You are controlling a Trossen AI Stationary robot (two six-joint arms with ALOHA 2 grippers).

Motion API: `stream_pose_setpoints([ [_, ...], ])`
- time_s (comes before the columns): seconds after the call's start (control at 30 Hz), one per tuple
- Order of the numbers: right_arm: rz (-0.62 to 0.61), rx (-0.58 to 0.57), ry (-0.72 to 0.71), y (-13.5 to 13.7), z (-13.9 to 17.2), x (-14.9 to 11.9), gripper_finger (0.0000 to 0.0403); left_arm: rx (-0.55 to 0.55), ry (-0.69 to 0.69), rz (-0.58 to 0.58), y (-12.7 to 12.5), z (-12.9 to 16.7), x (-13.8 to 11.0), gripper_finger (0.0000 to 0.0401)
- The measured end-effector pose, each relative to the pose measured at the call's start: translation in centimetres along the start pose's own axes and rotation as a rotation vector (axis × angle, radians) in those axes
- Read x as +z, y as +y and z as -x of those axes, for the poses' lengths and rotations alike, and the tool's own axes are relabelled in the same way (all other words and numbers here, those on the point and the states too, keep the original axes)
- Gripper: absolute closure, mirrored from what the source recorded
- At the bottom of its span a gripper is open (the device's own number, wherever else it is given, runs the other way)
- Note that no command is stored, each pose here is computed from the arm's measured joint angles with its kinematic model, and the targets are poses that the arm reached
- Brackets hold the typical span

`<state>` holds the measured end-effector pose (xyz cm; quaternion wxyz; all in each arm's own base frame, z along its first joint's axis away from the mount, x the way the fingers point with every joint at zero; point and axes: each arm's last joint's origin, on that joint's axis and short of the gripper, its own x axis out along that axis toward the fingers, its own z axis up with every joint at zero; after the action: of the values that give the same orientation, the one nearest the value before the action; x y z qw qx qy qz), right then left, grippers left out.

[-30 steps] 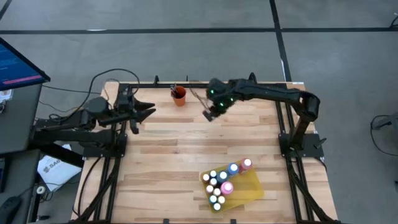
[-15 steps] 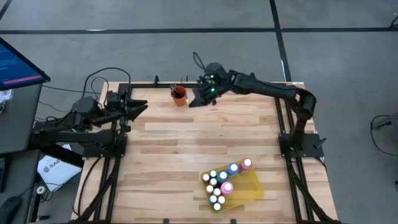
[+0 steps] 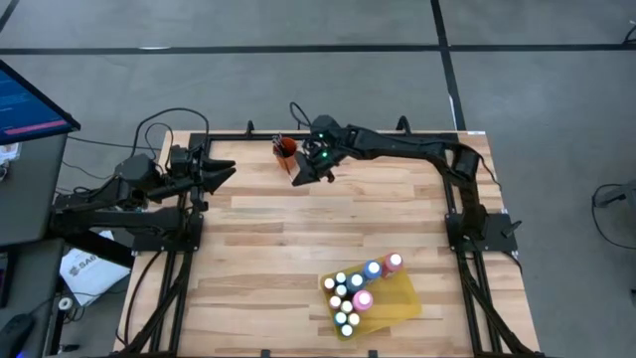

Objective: Pick & Place Paint Supplies
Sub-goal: Put the black paint brush into the orange cup

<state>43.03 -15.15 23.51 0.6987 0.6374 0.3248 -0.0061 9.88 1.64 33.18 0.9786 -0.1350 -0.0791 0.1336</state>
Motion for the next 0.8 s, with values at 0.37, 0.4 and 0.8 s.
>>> stream_pose_setpoints([
  [0.37, -0.060, -0.011, -0.037, -1.2, 1.4, 1.7, 0.0403, -0.003, 0.001, -0.002, 0.0, 0.0, 0.0, 0.0307],
  [0.4, -0.069, -0.013, -0.040, -1.6, 1.2, 2.0, 0.0403, -0.003, 0.001, -0.002, 0.0, 0.0, 0.0, 0.0307],
  [0.8, -0.105, 0.010, -0.016, -2.4, -0.3, 2.3, 0.0403, -0.002, 0.003, -0.004, 0.0, 0.0, 0.0, 0.0307],
])
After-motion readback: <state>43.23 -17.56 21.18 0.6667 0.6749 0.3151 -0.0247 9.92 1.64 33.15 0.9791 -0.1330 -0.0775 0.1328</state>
